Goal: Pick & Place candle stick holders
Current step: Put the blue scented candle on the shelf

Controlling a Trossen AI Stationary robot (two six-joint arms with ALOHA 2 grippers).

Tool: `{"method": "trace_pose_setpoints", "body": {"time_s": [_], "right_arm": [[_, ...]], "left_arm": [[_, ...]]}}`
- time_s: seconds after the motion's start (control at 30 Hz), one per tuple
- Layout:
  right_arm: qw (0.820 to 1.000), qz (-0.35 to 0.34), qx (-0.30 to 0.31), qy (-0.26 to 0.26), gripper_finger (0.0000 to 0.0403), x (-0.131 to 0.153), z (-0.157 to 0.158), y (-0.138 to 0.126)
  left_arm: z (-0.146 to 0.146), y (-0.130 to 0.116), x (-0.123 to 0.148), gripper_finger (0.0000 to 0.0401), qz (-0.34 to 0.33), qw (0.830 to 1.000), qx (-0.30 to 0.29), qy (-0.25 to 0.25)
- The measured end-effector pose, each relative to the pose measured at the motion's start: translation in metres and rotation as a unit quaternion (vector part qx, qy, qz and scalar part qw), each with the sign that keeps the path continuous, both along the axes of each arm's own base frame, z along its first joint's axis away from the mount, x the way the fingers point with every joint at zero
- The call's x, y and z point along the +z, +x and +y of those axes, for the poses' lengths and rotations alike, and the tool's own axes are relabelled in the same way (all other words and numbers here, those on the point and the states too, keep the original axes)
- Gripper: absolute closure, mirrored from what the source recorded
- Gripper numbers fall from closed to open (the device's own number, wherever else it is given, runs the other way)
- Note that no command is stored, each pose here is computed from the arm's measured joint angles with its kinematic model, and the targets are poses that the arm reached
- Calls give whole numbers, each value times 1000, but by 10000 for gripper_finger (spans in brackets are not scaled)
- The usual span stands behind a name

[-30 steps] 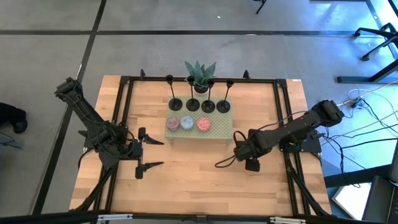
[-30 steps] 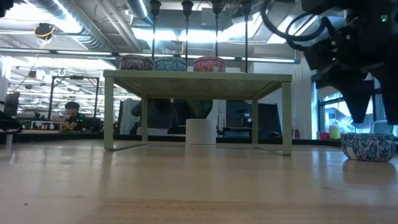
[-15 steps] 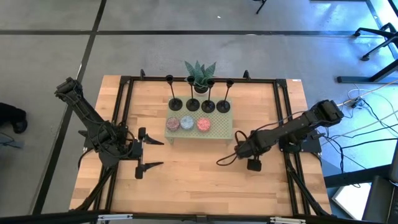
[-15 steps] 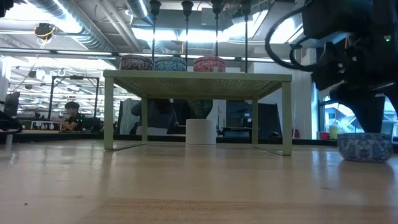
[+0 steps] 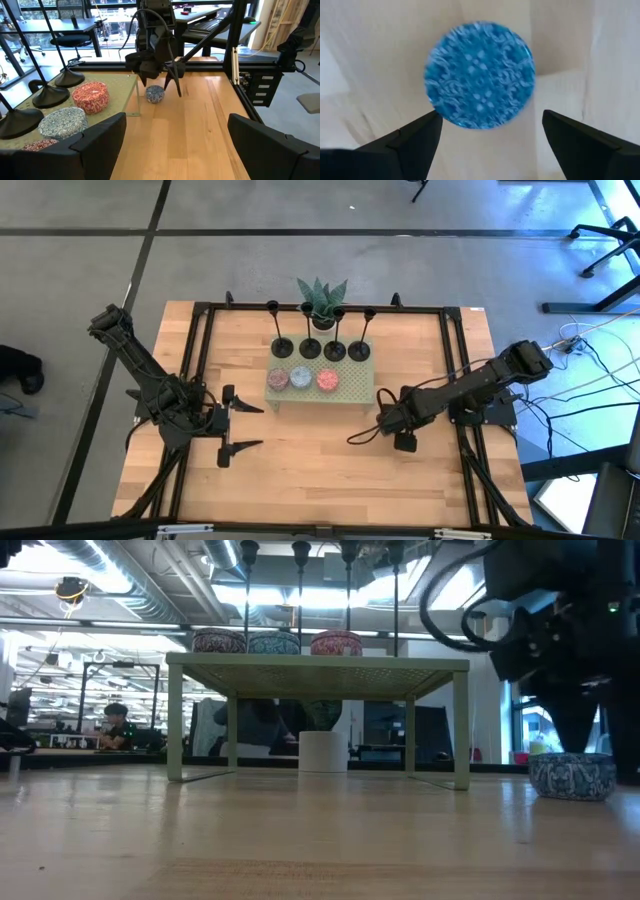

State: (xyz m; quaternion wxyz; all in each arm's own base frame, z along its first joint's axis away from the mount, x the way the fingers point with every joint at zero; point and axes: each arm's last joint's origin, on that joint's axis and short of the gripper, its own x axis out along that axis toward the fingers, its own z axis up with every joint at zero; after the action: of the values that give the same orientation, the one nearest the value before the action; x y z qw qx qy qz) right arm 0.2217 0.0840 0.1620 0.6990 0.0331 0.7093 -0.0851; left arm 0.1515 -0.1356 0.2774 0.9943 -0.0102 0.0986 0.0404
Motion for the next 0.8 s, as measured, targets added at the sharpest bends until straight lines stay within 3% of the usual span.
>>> {"method": "trace_pose_setpoints", "body": {"time_s": [0.23, 0.37, 0.67, 0.8], "right_arm": [[998, -51, 25, 36, 57, 0, 4, 11], [996, -73, 38, 21, 57, 1, 4, 15], [996, -76, 33, 20, 57, 1, 4, 15], [995, -77, 29, 52, 72, 1, 6, 17]], "left_arm": [[0, 0, 0, 54, 0, 1000, 0, 0], [0, 0, 0, 54, 0, 1000, 0, 0], [0, 0, 0, 53, 0, 1000, 0, 0], [0, 0, 0, 53, 0, 1000, 0, 0]]}}
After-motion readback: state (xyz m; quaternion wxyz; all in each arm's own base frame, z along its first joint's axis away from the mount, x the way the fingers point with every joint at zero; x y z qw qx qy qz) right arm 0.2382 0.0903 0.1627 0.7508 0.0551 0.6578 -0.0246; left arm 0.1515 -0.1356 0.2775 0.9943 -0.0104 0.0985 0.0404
